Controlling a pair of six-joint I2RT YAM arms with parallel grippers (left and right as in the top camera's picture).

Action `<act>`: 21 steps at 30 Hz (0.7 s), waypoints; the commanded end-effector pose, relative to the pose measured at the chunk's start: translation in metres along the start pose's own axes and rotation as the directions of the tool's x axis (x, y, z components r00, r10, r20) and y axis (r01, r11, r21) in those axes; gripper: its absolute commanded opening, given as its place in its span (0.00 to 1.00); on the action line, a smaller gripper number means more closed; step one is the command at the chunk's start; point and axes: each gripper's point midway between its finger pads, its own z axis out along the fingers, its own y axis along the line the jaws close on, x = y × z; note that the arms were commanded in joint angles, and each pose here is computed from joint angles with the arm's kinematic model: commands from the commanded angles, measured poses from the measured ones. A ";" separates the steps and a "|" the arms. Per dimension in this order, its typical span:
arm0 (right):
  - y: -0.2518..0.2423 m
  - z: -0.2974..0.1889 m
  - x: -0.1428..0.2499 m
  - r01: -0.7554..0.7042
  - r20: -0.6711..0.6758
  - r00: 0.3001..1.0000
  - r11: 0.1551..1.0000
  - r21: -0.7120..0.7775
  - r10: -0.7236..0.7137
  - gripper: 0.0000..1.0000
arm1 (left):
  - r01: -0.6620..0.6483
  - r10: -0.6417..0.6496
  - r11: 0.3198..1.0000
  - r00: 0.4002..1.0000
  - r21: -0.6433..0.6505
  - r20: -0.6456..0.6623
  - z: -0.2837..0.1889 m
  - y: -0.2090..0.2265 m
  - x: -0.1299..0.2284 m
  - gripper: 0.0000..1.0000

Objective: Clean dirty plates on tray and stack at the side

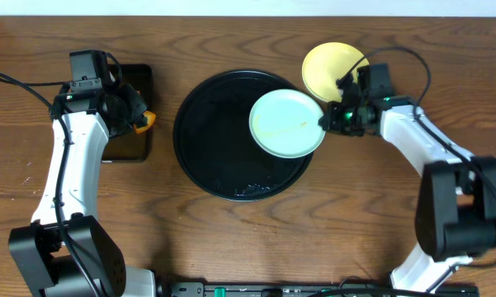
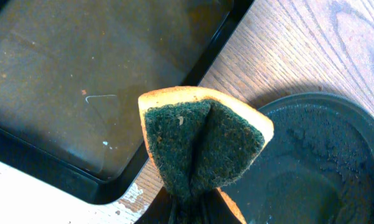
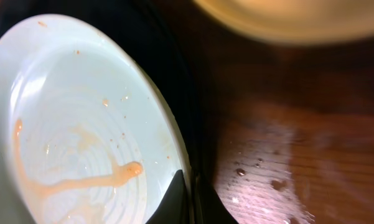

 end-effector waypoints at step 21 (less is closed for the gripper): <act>0.146 -0.164 -0.040 0.296 0.130 0.565 0.347 0.890 -0.815 0.01 | -0.007 0.007 1.000 1.000 -0.006 -0.005 0.002 0.002 0.001 0.09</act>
